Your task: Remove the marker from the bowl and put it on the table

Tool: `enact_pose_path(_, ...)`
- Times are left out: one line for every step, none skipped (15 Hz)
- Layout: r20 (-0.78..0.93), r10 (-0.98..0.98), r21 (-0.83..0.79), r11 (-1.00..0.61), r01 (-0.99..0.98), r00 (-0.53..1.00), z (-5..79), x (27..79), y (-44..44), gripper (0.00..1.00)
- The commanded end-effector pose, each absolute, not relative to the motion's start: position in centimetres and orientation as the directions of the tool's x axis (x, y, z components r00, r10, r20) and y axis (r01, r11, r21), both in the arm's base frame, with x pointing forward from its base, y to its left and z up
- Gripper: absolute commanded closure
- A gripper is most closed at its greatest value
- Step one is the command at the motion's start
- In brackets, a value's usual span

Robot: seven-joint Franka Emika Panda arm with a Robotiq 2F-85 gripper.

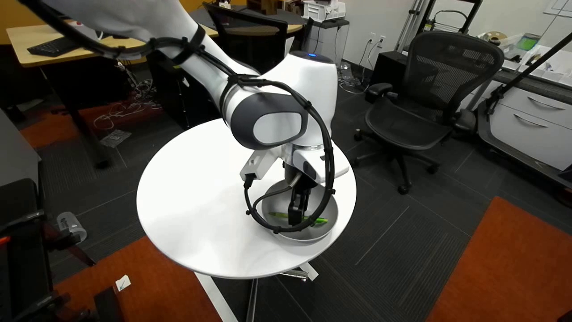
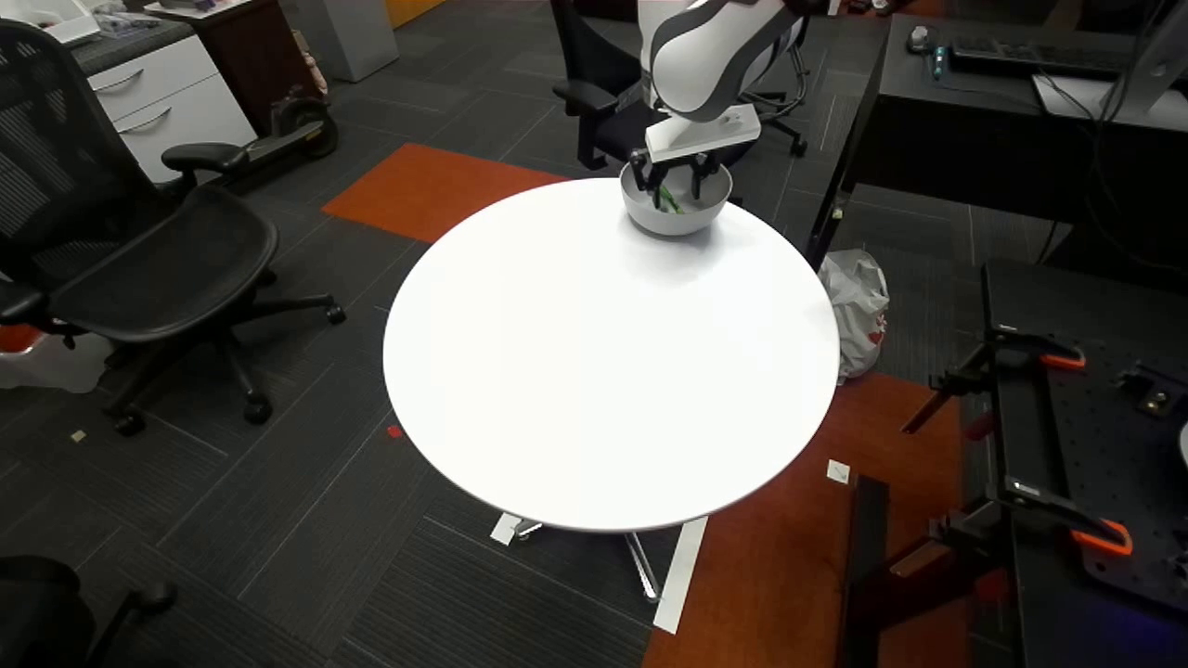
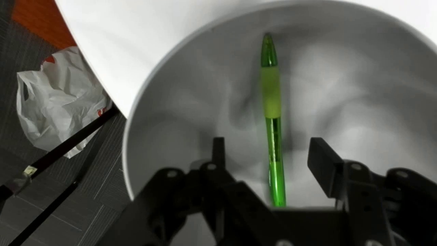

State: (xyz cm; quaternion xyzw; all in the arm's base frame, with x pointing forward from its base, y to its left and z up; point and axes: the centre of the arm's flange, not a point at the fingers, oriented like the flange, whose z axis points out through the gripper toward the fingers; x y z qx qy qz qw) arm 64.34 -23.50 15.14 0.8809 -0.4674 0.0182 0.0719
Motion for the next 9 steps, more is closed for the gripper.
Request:
enact_pose_path(0.07, -0.824, 0.112, -0.553, -0.826, 0.562, 14.9, 65.0, -24.0, 0.66)
enact_pose_path(0.069, -0.825, 0.112, -0.552, -0.826, 0.561, 14.8, 65.0, -24.0, 0.73)
enact_pose_path(0.067, -0.825, 0.113, -0.552, -0.826, 0.561, 14.7, 65.0, -24.0, 0.81)
enact_pose_path(0.066, -0.825, 0.114, -0.553, -0.825, 0.562, 14.7, 65.0, -24.0, 0.88)
enact_pose_path(0.067, -0.824, 0.114, -0.554, -0.825, 0.562, 14.8, 65.0, -23.9, 0.97)
enact_pose_path(0.071, -0.824, 0.113, -0.554, -0.825, 0.563, 15.1, 65.0, -23.9, 1.0)
enact_pose_path(0.073, -0.824, 0.113, -0.552, -0.826, 0.561, 15.5, 65.0, -23.9, 1.0)
enact_pose_path(0.08, -0.824, 0.107, -0.552, -0.827, 0.56, 16.3, 65.0, -23.9, 0.99)
enact_pose_path(0.081, -0.824, 0.096, -0.554, -0.827, 0.561, 17.0, 65.0, -23.9, 0.97)
